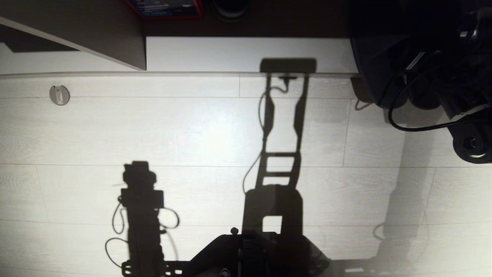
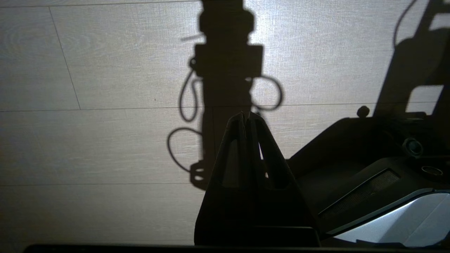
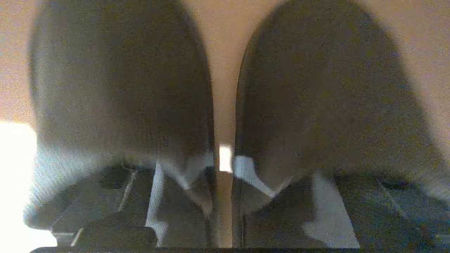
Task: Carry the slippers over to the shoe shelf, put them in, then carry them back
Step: Place the slippers into the shoe cabinet
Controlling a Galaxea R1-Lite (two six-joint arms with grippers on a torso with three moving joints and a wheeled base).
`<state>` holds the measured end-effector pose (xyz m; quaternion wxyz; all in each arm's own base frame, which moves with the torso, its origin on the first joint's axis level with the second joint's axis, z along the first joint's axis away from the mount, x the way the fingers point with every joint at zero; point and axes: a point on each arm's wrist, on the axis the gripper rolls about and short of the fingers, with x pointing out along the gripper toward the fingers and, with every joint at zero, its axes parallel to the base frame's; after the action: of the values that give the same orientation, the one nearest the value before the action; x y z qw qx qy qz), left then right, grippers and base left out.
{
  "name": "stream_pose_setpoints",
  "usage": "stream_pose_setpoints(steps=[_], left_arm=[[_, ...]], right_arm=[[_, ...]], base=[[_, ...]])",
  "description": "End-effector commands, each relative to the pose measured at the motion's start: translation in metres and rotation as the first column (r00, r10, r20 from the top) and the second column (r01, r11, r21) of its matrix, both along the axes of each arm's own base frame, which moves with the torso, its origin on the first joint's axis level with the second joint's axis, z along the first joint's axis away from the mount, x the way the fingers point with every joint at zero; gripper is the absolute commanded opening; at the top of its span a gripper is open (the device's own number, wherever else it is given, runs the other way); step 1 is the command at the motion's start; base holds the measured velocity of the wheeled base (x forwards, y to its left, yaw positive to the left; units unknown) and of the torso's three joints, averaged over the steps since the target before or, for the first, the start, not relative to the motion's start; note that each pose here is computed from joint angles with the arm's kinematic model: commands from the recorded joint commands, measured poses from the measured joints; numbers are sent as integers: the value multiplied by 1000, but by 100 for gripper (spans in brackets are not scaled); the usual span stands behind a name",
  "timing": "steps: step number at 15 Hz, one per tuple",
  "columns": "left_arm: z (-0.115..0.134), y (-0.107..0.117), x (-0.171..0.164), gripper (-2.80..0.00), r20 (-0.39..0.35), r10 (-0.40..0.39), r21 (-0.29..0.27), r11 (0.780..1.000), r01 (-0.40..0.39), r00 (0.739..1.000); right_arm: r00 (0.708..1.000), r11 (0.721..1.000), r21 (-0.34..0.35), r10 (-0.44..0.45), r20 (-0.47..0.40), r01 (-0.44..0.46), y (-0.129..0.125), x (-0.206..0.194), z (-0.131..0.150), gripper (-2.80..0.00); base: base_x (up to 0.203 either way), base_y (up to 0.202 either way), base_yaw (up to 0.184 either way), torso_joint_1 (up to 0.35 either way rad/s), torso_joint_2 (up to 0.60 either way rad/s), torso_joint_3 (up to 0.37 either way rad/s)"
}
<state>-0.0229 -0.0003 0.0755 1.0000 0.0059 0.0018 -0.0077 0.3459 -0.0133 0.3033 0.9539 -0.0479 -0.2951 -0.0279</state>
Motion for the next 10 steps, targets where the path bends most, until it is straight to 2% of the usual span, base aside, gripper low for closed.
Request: stream_pose_setpoints(steps=[1,6,10], left_arm=[[0,0,0,-280,1,0,0,1000,0,1000],[0,0,0,-280,1,0,0,1000,0,1000],[0,0,0,-280,1,0,0,1000,0,1000]], right_arm=[[1000,1000,-7,-4,-15,4,0,5,-7,0],[999,999,-38,-18,-48,16,0,3,-14,0],[998,998,-50,-28,-52,25,1,-18,-5,0]], base=[[0,0,0,0,0,0],[0,0,0,0,0,0],[0,0,0,0,0,0]])
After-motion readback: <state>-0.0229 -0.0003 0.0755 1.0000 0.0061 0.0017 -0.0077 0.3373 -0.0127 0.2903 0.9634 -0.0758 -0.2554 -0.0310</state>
